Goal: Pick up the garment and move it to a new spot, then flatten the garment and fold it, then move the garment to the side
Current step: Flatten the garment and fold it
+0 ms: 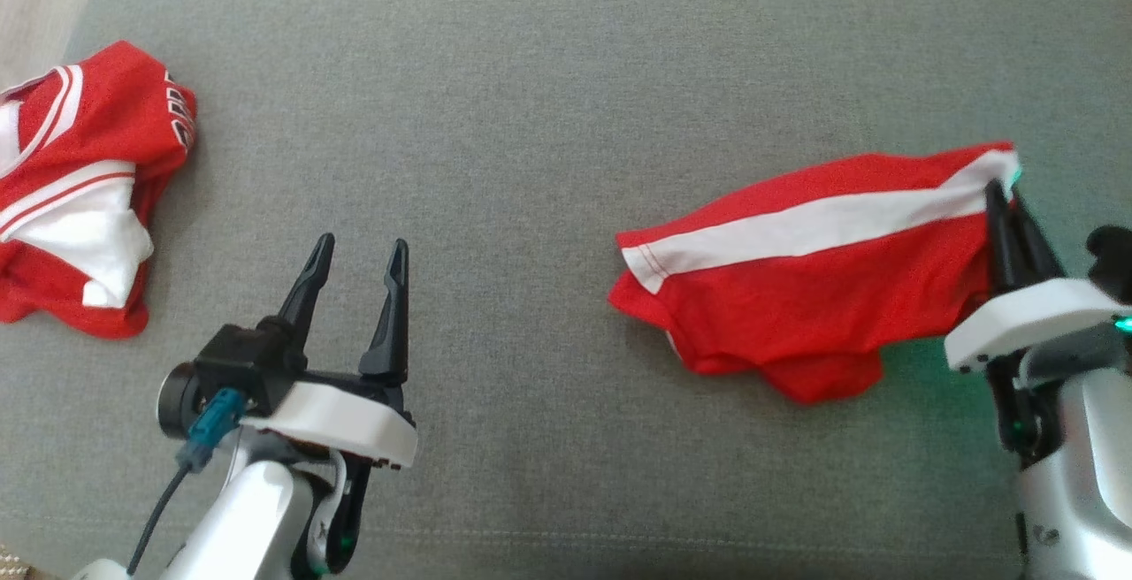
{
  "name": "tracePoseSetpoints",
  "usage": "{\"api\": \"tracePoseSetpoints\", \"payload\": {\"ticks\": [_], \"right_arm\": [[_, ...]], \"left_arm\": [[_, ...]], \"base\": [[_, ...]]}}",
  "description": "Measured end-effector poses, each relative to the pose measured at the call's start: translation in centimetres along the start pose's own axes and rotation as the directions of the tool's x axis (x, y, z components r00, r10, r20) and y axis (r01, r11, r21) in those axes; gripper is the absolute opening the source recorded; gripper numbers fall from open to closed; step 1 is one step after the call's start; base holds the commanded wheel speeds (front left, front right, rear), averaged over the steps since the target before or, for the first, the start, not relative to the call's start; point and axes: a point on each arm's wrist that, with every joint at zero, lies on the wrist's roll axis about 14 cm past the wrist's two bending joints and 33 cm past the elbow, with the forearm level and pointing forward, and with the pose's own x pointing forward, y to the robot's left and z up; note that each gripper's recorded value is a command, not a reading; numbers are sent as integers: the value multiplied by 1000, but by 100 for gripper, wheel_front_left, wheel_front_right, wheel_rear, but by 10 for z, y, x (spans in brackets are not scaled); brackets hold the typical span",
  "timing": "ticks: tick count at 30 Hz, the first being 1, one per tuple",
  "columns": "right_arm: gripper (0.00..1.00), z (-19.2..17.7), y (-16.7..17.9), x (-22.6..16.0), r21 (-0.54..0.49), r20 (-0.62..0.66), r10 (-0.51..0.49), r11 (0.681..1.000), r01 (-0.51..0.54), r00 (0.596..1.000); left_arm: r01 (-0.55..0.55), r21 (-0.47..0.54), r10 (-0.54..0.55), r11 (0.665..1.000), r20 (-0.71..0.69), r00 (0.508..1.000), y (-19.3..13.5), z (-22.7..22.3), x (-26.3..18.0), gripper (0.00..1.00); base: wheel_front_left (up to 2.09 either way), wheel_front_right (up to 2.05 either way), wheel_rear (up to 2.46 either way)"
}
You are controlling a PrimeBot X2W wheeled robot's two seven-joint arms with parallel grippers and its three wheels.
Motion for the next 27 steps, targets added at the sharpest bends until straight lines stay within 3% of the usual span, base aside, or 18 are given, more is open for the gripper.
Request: {"api": "tracePoseSetpoints", "payload": {"ticks": [2,7,12,18,19,20,21,27], "right_arm": [[0,11,9,1,-64,26,29,998,-27,999],[0,-1,55,0,-194,-59,153,968,-162,986],[0,-39,83,-15,-197,-187,223,946,-259,957],[0,-65,92,-26,-142,-261,239,949,-282,935],[33,-68,94,-27,-123,-267,243,951,-283,933],[96,-71,95,-30,-111,-273,246,952,-284,930],[100,-72,96,-31,-102,-275,247,953,-284,929],[100,-58,98,-36,-82,-198,249,959,-270,948]], "left_arm": [[1,0,-1,1000,-1,1000,0,0,0,100],[3,0,-3,1000,-2,1000,0,-1,0,100],[-2,-1,2,1000,-5,1000,1,-2,-1,100],[-6,-1,6,1000,-9,1000,3,-3,-1,100],[-6,-1,6,1000,-9,1000,3,-3,-1,100],[-6,-1,6,1000,-9,1000,2,-3,-1,100],[-5,-1,5,1000,-9,1000,2,-3,-1,100],[7,1,-7,1000,5,1000,-2,1,-1,100]], "base": [[0,0,0],[0,0,0],[0,0,0],[0,0,0],[0,0,0],[0,0,0],[0,0,0],[0,0,0]]}}
